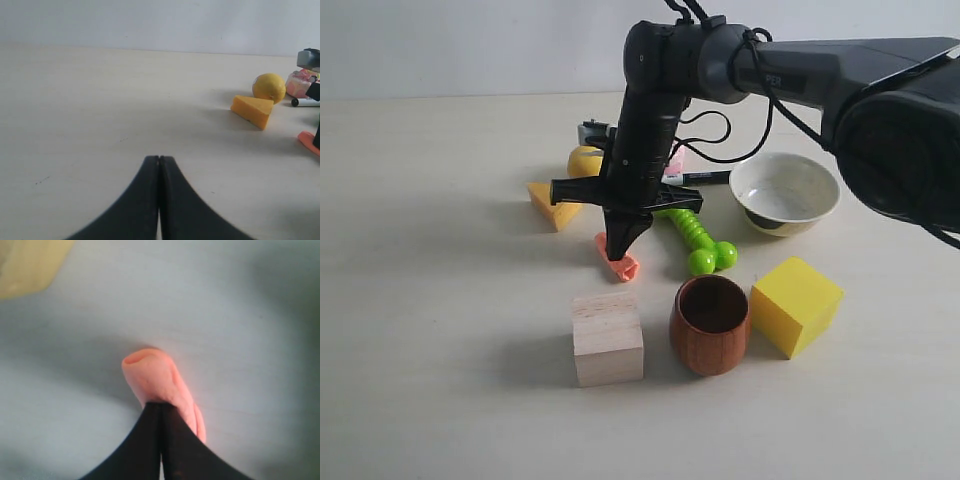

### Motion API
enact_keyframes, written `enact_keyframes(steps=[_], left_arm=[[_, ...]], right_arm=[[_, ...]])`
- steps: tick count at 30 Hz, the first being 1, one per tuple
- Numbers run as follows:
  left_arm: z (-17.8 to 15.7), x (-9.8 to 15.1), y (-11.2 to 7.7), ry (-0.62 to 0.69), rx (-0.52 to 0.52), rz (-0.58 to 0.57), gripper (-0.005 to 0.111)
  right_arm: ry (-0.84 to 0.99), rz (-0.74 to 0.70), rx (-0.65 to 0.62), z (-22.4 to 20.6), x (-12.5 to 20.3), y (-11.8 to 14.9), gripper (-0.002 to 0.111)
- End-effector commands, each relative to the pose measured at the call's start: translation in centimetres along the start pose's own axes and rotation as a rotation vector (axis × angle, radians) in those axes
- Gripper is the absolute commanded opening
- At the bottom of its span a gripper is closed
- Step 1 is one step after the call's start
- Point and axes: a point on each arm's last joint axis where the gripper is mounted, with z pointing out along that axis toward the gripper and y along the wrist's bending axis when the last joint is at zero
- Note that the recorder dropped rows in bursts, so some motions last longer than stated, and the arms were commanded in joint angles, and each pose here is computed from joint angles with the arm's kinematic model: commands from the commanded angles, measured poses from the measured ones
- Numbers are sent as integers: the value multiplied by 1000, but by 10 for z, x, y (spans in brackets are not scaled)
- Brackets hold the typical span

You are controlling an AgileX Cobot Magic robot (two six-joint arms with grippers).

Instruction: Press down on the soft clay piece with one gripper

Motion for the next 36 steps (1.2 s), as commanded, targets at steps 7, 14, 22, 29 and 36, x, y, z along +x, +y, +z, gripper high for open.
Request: enact_keyframes(steps=[7,14,22,29,36], left_arm=[[-1,-2,0,-19,-3,-4,0],[-1,-2,0,-19,-3,-4,0],[-1,-2,0,-19,-3,-4,0],[-1,-2,0,-19,-3,-4,0],[-1,-2,0,-19,-3,-2,0]], right_arm=[[39,-22,172,66,-9,-35,0],[19,-38,185,59,-9,-33,0],[-49,-59,182,31,-10,-26,0],[-111,-72,164,10,-10,-20,0],[-165,-90,148,-11,-9,-14,0]])
